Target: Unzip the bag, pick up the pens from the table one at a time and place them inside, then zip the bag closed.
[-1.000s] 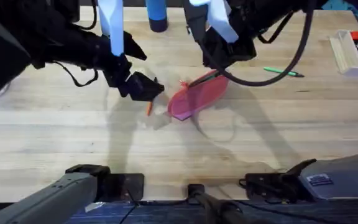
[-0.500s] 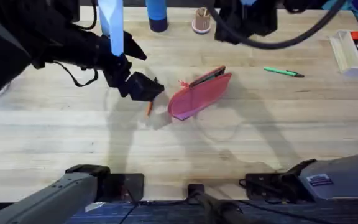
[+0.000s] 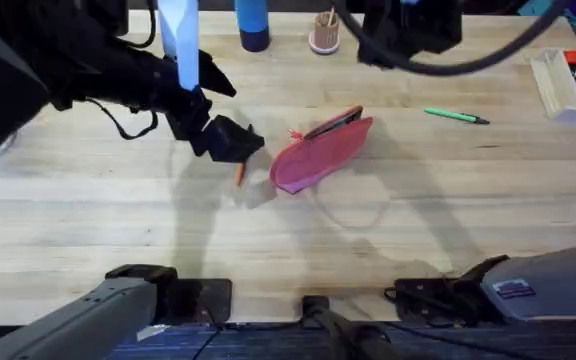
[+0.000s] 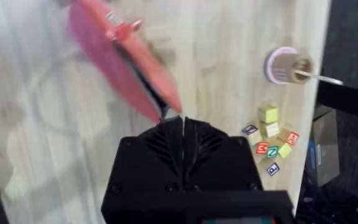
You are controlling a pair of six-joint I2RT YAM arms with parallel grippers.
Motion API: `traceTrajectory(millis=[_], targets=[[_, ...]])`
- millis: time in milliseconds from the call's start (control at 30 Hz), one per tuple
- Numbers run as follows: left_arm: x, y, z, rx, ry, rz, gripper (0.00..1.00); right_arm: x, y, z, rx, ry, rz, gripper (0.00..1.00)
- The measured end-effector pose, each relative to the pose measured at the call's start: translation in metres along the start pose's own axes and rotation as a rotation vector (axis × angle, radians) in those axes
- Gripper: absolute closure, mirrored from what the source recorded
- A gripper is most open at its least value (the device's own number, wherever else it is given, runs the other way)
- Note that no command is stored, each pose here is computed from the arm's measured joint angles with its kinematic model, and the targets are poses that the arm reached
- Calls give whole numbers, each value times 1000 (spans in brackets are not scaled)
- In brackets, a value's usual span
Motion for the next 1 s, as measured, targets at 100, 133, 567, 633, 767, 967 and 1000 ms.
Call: traceTrajectory(millis=[100, 133, 567, 633, 767, 967, 1000], targets=[[0, 0, 0, 0, 0, 0, 6, 9, 3, 9, -71, -63, 38, 974], [0, 0, 0, 0, 0, 0, 6, 13, 3, 12, -98, -88, 48, 974], [0, 0, 0, 0, 0, 0, 7, 31, -6, 27, -358, -199, 14, 973], [0, 0, 0, 0, 0, 0, 7, 32, -6, 27, -365, -205, 14, 973], [0, 0, 0, 0, 0, 0, 7, 40, -5, 27, -370, -227, 20, 972], [0, 0, 0, 0, 0, 0, 7, 53, -4, 26, -368, -258, 32, 971], [0, 0, 0, 0, 0, 0, 7, 54, -4, 26, -368, -261, 33, 972]])
Point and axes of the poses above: each hand's point on the last joint's axis, 136 mm out from that joint toward the fingers, its own x axis out along the fingers, its own z axis along the line the jaws close on, y = z × x, the point moved 3 cm from there along -x, back along the fingers, and after that the axes turned 2 degrees about x, right-handed, at the moved point
